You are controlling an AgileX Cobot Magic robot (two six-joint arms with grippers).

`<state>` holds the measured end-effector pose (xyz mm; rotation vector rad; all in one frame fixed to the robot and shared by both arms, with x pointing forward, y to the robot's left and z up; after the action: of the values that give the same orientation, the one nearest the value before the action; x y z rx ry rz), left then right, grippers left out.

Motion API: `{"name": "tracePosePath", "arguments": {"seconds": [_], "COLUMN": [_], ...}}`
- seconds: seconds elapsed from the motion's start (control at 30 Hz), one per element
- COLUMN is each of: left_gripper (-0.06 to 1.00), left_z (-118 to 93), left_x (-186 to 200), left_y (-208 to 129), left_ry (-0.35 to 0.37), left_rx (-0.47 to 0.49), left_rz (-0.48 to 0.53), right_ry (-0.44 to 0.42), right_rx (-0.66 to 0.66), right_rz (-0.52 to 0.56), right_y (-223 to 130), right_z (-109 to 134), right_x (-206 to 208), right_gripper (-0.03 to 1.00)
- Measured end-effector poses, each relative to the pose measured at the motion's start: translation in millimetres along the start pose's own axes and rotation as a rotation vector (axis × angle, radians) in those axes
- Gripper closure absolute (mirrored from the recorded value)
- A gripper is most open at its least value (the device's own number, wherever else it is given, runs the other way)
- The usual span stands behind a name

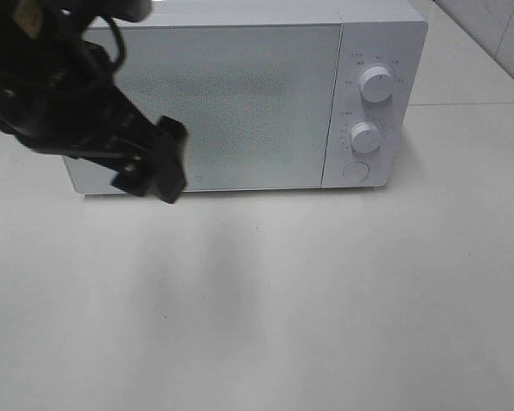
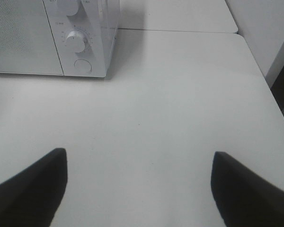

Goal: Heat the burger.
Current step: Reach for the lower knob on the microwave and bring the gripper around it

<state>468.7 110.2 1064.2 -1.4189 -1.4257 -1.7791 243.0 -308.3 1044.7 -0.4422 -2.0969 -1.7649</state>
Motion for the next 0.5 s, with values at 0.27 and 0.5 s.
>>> {"name": "tracePosePath", "arguments": {"seconds": [0.27, 0.5], "left_gripper": [-0.04, -0.04], "left_z": [84.7, 138.3], "left_x": [36.1, 57.8], "left_y": [-9.0, -46.1], "left_ry": [0.129, 0.171], "left_rx": [0.239, 0.418], "left_rz": [0.03, 0.029], "right_ry": [0.0, 0.0], "right_rx": [0.0, 0.0], "right_rz": [0.0, 0.0], "right_y": [0.0, 0.0], "right_z": [0.0, 0.0], "right_x": [0.0, 0.0], "right_gripper": [0.21, 0.21]}}
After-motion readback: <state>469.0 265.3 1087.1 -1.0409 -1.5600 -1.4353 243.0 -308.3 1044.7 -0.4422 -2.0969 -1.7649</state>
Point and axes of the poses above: a point on each arm's last joint axis where the gripper is mounted, x pointing back along that axis away from the gripper, z along the wrist's bending axis when the last joint is at zero, y = z × x, the point moved 1 cm from there along -x, pointing out along that axis toward the gripper, and after that the axes turned 8 degrees about x, right-handed, at the moved point
